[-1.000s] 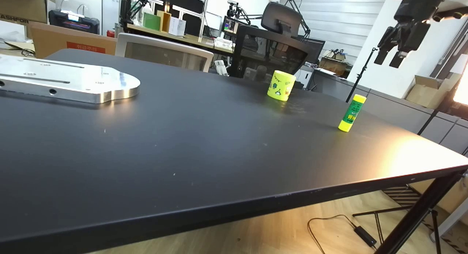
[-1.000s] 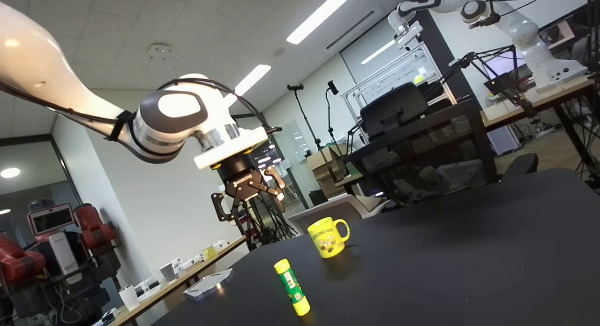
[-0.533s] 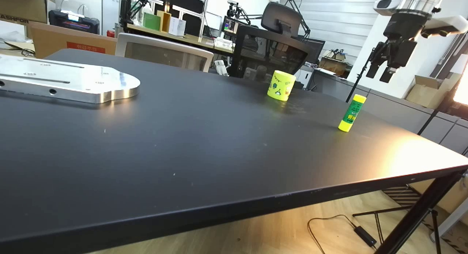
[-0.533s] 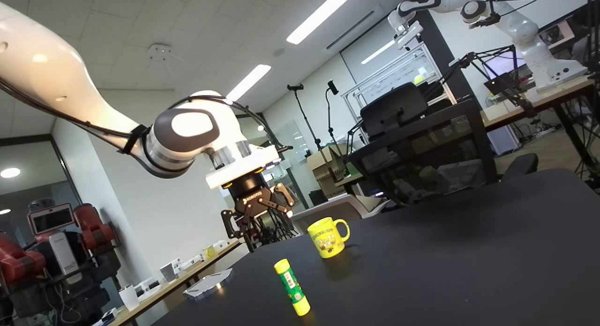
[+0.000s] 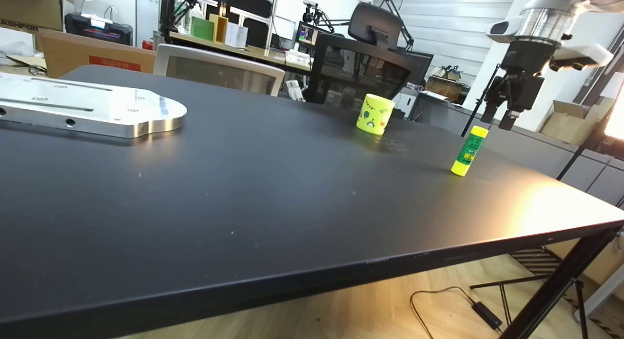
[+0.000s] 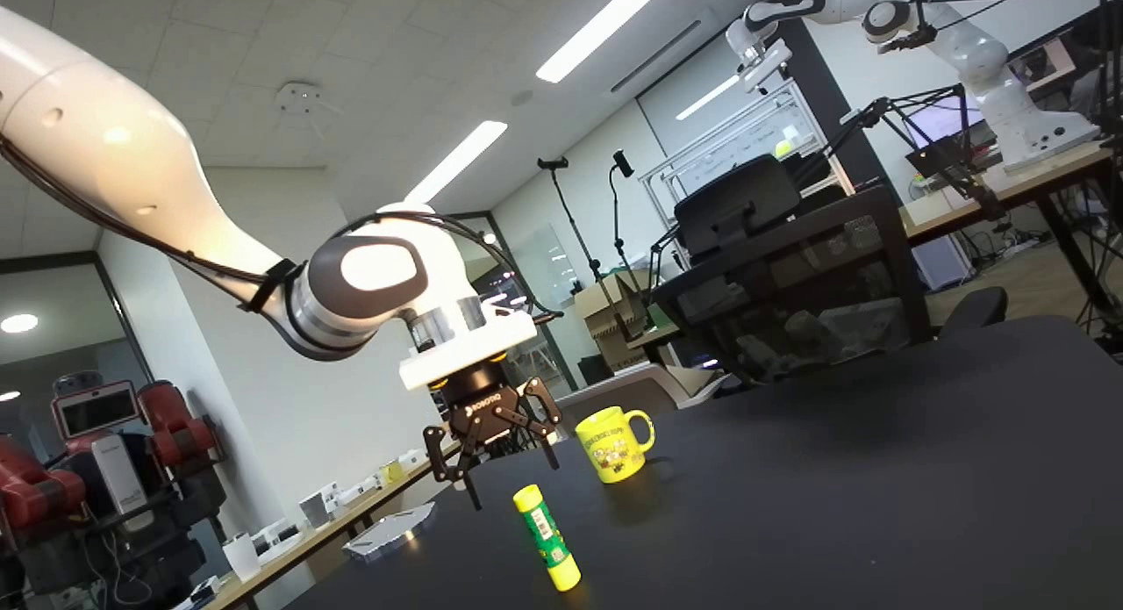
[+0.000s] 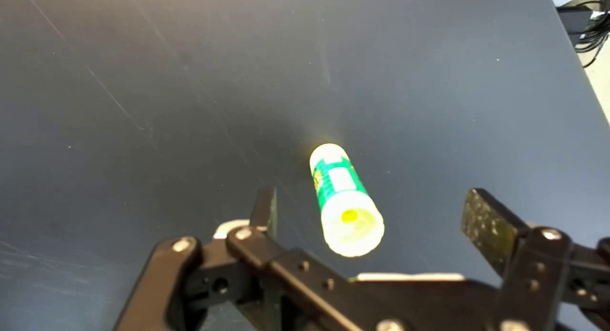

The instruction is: Put the glue stick inside the yellow mug

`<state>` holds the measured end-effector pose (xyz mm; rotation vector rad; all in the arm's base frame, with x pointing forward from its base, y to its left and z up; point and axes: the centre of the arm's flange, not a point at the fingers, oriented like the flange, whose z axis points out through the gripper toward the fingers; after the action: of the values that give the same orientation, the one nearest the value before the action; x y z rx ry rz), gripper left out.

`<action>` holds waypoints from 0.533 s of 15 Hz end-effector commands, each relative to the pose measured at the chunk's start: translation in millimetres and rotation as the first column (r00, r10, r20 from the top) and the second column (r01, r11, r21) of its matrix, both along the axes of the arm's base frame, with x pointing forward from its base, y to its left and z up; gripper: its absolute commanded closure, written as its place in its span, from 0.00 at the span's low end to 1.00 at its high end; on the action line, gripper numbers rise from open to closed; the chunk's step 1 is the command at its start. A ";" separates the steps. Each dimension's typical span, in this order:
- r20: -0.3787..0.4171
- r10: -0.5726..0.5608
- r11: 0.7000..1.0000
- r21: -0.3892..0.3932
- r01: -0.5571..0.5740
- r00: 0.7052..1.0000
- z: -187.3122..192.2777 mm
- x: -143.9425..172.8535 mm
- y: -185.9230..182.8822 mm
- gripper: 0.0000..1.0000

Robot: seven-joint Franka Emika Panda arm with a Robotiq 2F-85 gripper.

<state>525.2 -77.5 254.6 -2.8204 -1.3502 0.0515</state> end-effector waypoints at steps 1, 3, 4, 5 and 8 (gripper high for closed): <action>-0.006 -0.020 1.000 0.011 0.020 1.000 -12.8 4.6 1.3 0.00; -0.015 -0.022 1.000 0.012 0.022 1.000 -19.6 4.6 2.1 0.00; -0.019 -0.020 1.000 0.015 0.020 1.000 -22.7 4.6 2.4 0.00; -0.022 -0.020 1.000 0.012 0.020 1.000 -26.7 4.7 2.8 0.00; -0.032 -0.019 1.000 0.007 0.019 0.999 -35.2 3.8 3.7 0.00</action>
<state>522.8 -73.5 226.1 -2.7973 -1.3398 0.0941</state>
